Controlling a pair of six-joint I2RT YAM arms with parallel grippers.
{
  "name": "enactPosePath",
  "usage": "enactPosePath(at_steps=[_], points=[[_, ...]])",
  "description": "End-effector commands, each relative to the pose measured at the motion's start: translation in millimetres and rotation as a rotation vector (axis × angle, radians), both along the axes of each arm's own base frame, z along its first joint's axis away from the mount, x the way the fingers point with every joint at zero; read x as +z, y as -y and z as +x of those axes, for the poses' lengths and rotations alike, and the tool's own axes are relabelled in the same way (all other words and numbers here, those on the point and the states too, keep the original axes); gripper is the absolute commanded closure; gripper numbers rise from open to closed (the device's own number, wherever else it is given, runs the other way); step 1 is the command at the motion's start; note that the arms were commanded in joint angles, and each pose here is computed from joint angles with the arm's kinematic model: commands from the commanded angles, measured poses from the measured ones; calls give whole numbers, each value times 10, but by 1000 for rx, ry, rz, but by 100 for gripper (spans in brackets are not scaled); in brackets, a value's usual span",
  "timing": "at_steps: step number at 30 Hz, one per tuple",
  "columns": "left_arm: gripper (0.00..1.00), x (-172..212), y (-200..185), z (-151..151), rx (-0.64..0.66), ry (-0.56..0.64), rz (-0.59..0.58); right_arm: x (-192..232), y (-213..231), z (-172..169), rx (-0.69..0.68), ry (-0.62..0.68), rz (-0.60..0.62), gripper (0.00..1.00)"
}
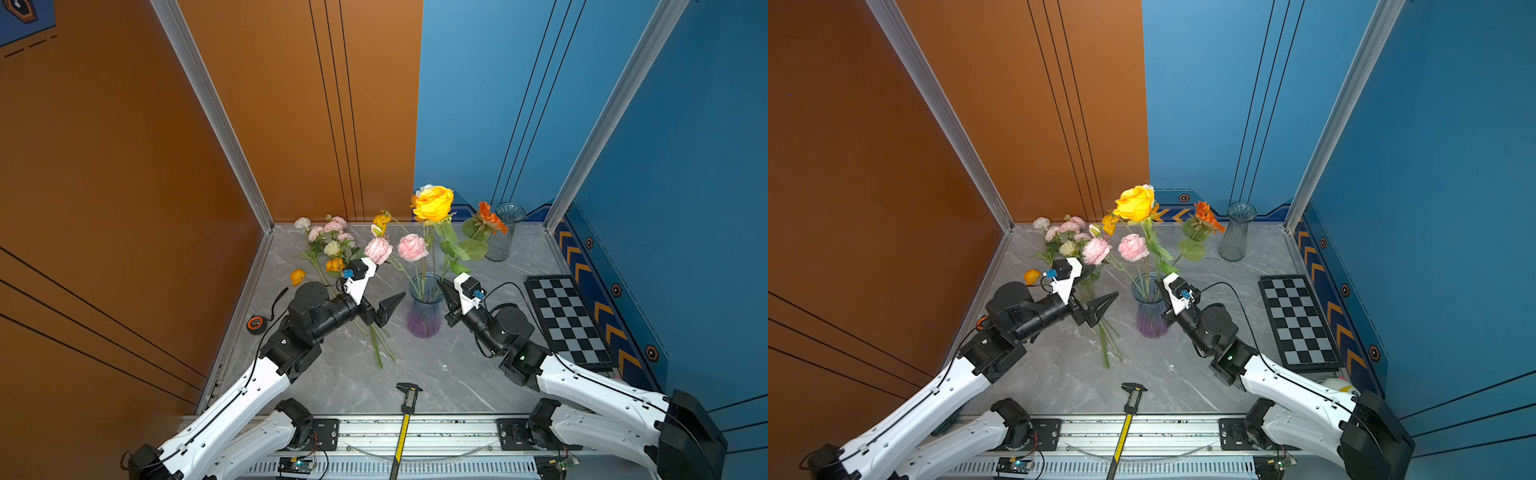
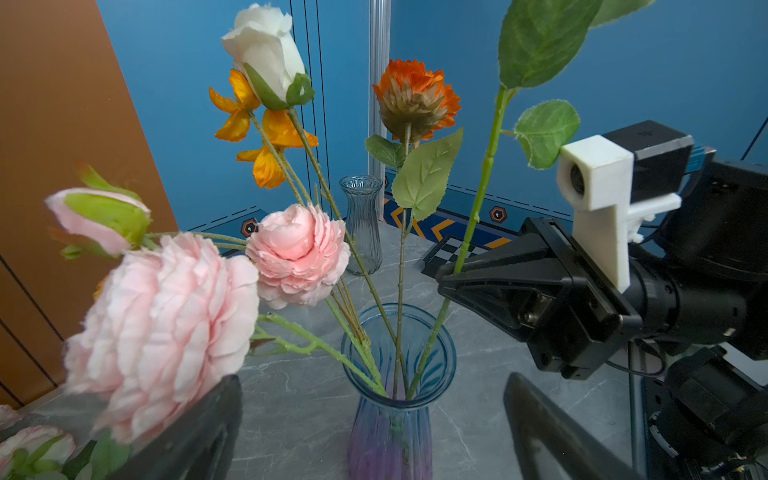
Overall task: Arrange the flowers into the vase
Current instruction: 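Carry the yellow rose over the blue-purple vase with the right gripper, then lower the yellow rose stem into the blue-purple vase with the right gripper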
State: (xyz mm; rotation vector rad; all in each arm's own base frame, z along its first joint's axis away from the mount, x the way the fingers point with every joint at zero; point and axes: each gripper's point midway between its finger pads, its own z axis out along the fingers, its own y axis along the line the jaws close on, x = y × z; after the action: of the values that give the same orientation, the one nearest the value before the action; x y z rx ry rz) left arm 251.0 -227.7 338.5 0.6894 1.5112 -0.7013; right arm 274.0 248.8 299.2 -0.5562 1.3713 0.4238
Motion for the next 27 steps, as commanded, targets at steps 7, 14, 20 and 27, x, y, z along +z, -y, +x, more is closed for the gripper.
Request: enactPosePath(at_steps=[7, 14, 20, 27], points=[[2, 118, 39, 2, -26, 16, -30, 10, -86, -19, 53, -55, -25, 77], [2, 62, -4, -20, -13, 19, -27, -17, -7, -115, 58, -103, -25, 43], [2, 66, -16, -25, -12, 28, -23, -55, 119, -213, 35, -159, -43, 17], [2, 61, -4, 15, -13, 28, -13, -9, 206, -314, 37, -195, -65, 2]])
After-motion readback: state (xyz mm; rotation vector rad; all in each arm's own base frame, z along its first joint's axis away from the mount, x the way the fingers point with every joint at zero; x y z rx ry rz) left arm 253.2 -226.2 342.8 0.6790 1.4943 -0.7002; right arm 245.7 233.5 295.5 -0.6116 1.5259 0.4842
